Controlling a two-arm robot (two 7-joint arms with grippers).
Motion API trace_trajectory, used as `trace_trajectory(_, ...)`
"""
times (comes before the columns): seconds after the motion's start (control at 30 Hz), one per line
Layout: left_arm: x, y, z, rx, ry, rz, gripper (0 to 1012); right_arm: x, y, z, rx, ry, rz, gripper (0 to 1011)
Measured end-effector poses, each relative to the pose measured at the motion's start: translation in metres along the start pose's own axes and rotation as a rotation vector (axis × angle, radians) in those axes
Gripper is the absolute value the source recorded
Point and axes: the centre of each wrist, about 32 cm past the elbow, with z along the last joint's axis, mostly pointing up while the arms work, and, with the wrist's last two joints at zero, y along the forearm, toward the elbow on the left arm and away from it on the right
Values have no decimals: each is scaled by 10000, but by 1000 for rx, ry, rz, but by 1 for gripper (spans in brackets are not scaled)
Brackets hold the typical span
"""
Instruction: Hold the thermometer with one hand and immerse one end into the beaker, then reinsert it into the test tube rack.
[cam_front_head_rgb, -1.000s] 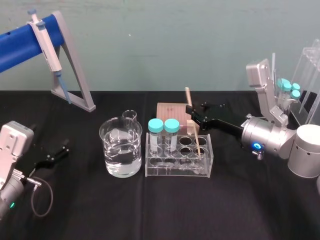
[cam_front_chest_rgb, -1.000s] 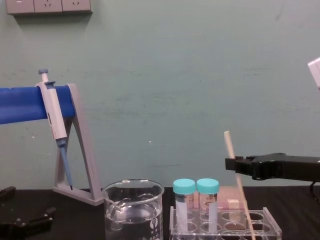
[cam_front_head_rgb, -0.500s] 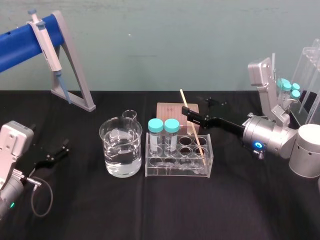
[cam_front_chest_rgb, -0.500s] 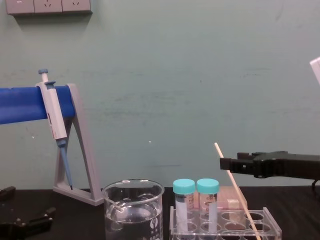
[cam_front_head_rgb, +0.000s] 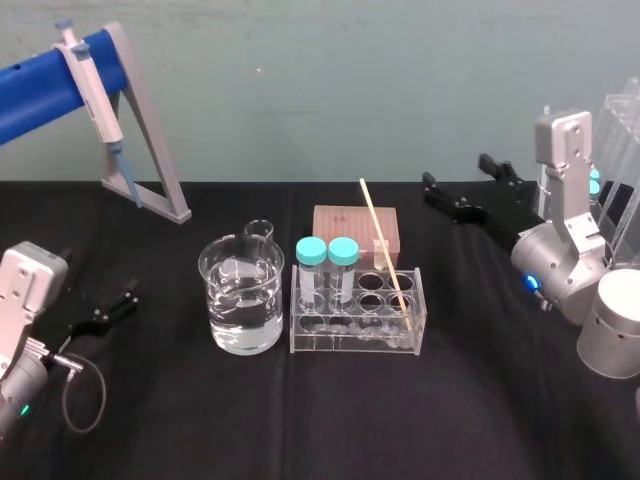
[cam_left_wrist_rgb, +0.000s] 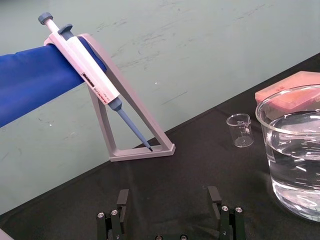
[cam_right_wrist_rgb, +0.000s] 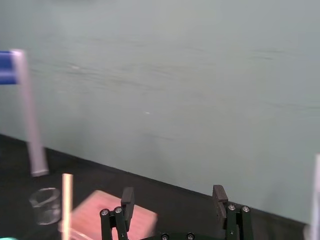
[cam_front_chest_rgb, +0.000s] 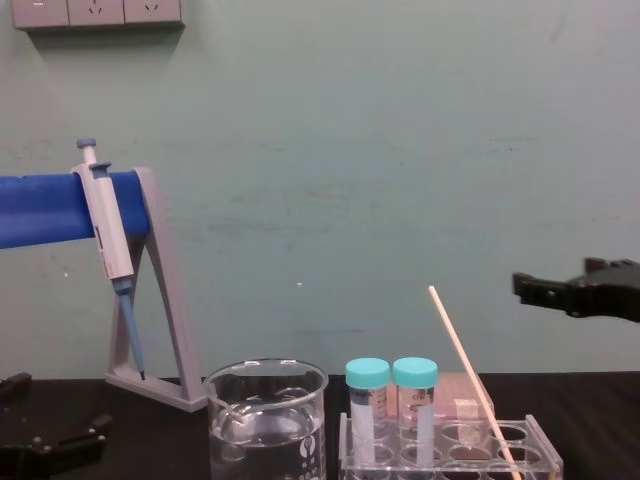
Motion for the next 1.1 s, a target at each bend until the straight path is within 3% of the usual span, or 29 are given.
trace_trajectory(0.1,0,0,0,0,0,0,1004,-38,-5,-79,-21,0,-54,1004)
trace_trajectory(0.5,0,0,0,0,0,0,1004,-229,-63,-521,-139,10,-97,1004)
trace_trajectory(0.63,0,0,0,0,0,0,1004,-256,-88,-575,-149,2,-110,1004)
trace_trajectory(1.1,0,0,0,0,0,0,1004,-247,-81,-554,-143,3,-110,1004)
